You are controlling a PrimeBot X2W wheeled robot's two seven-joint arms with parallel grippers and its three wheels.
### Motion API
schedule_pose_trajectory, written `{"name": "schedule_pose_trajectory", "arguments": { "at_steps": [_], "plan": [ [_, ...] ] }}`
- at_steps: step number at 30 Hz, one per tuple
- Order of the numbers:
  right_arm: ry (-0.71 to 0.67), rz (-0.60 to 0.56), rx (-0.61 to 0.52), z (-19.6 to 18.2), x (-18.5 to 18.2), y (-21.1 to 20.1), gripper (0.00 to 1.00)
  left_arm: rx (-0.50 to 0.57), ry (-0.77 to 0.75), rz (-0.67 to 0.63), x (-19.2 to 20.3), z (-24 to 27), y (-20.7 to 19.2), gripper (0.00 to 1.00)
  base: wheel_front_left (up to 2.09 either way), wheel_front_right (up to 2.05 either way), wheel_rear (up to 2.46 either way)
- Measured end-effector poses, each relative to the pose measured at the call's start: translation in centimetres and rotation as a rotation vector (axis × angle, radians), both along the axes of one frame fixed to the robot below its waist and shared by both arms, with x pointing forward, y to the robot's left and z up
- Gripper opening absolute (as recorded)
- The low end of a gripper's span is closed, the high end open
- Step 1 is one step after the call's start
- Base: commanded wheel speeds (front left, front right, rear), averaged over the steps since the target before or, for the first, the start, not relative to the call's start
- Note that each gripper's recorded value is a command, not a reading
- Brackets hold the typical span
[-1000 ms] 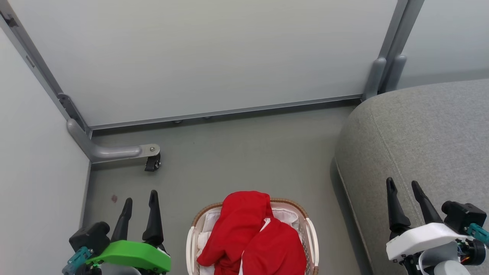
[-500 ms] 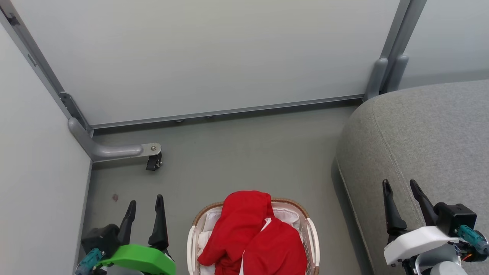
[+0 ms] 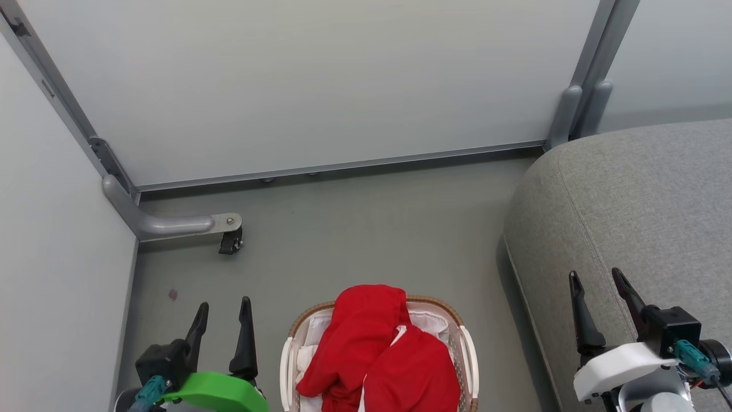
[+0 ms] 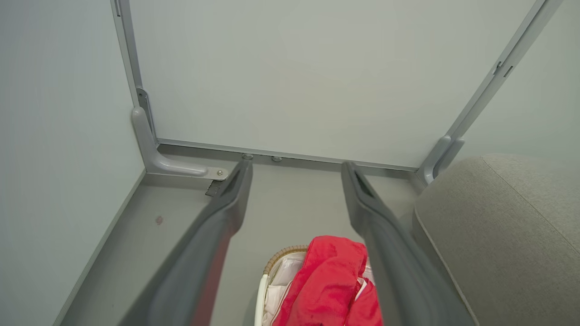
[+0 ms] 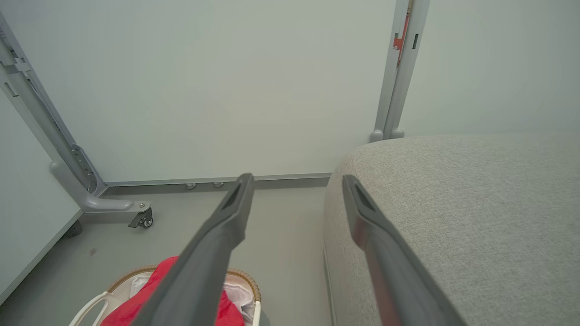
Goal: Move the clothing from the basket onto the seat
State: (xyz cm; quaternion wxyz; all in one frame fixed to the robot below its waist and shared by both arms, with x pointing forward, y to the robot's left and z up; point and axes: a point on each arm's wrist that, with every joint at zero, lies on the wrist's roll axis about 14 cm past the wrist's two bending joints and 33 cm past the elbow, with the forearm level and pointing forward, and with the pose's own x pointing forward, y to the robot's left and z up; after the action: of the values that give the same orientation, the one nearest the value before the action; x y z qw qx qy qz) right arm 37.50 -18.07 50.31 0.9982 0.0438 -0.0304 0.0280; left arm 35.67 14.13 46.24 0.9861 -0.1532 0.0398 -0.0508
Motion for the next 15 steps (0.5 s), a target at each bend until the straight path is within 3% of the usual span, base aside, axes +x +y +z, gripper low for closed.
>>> {"name": "schedule_pose_trajectory", "arguments": {
  "at_steps": [15],
  "plan": [
    [-0.006, 0.015, -0.073, -0.12, 0.01, 0.30, 1.00, 0.056, 0.000, -0.023, -0.23, -0.50, -0.42, 1.00, 0.00, 0.00, 0.00]
  ]
}}
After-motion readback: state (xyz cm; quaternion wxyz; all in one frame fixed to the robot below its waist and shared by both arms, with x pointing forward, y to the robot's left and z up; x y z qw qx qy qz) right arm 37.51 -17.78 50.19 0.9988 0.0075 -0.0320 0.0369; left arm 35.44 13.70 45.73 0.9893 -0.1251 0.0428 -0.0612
